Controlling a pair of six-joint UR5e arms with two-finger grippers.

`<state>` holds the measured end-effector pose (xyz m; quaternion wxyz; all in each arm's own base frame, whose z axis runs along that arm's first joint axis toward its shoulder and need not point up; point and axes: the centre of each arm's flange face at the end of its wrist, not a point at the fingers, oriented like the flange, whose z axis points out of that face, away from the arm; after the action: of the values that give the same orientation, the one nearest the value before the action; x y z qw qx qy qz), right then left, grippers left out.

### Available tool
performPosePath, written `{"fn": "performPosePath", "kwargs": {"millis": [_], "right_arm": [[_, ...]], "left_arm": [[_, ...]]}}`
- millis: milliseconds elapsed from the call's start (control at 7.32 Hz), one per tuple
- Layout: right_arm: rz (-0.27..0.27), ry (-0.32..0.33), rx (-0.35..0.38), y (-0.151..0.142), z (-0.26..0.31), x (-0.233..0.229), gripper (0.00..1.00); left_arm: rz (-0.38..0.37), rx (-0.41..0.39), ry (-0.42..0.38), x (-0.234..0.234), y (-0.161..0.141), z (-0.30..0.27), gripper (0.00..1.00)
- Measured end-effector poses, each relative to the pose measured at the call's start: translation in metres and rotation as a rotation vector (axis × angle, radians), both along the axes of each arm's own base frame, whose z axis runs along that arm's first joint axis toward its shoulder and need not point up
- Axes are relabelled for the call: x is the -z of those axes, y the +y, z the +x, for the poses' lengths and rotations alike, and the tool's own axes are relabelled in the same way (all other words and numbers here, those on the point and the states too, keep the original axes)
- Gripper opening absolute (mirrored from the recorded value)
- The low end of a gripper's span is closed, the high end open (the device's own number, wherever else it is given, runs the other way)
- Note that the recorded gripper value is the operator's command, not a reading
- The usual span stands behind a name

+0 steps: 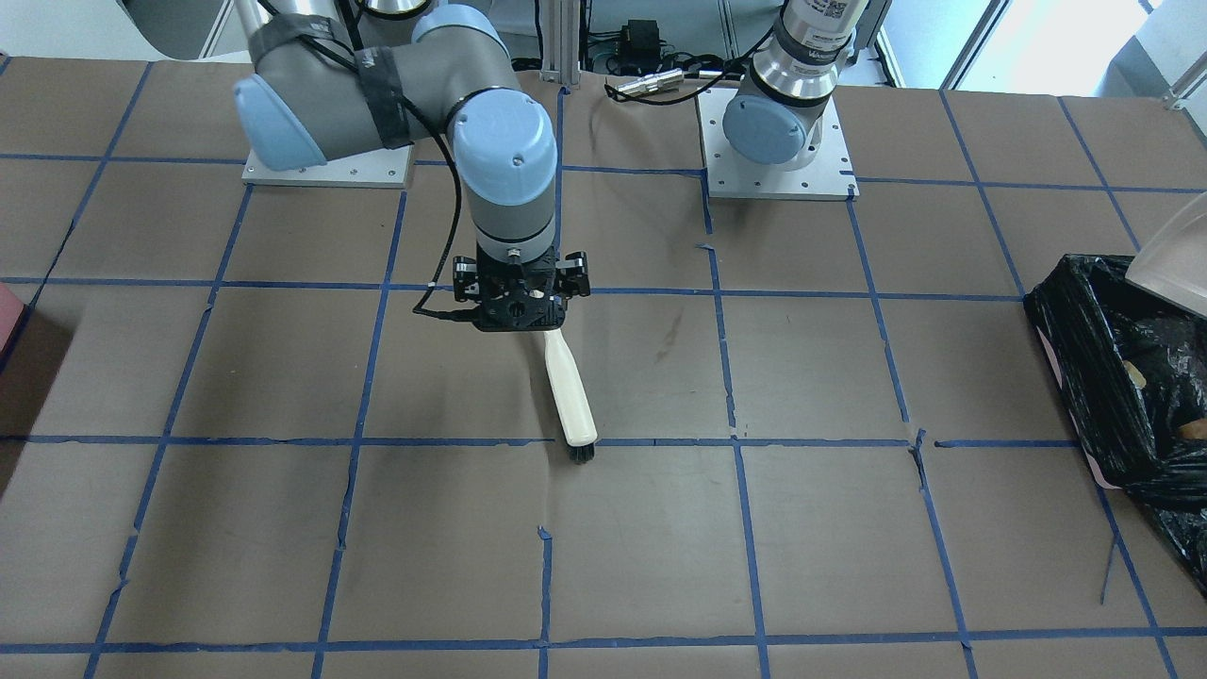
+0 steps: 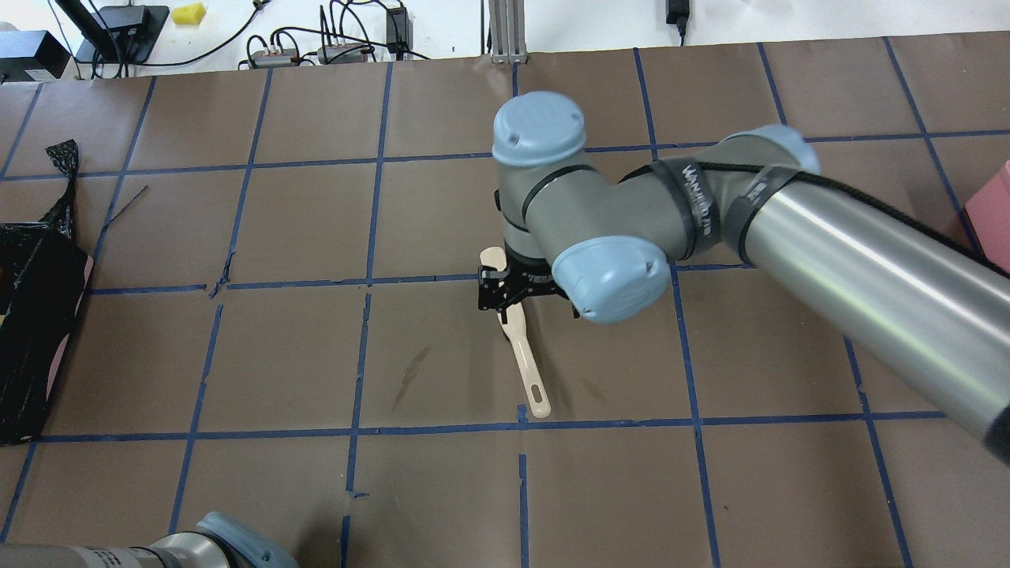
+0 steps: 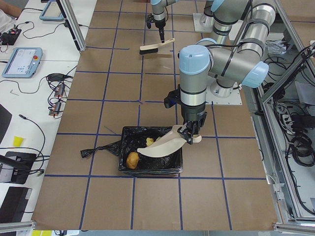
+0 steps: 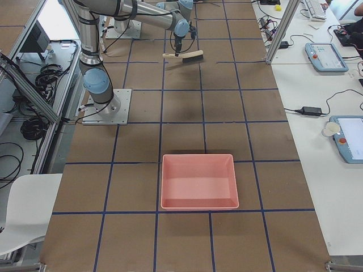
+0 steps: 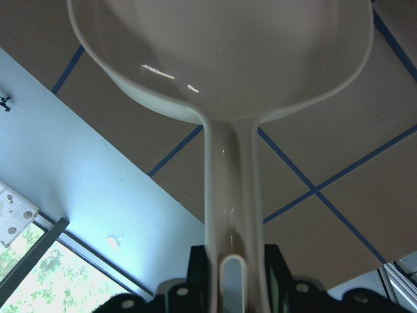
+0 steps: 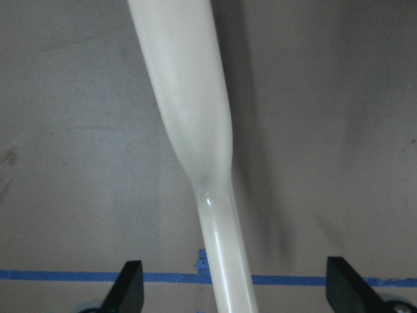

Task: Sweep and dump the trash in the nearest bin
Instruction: 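Set the brush down on the table and raise the right gripper, then bring the empty dustpan back with the left gripper and lower it onto the table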

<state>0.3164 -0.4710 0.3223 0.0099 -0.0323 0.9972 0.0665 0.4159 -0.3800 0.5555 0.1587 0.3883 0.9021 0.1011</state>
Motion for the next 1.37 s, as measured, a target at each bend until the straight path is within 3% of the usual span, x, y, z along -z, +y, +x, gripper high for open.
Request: {"fn": "performPosePath", "kwargs": {"millis": [273,546,819,1366], "right_arm": [[-0.009,-0.028,-0.046,-0.026,-0.079,-0.08,1.0],[-0.043,-0.033,-0.088,-0.028,-0.149,-0.135,1.0],[-0.09,0.031,-0.077,-0.021,-0.185,-0.161,1.0],[-0.112,0.048,-0.072,-0.015,-0.19,-0.172,1.0]], "left_arm": [[-0.058,0.095,0.077,0.008,-0.051,-0.056,0.14],[-0.101,0.136,0.171,0.02,-0.106,-0.137,0.14],[-0.11,0.097,0.232,0.046,-0.152,-0.227,0.14],[-0.15,-0.08,0.301,0.123,-0.214,-0.408,0.14]]}}
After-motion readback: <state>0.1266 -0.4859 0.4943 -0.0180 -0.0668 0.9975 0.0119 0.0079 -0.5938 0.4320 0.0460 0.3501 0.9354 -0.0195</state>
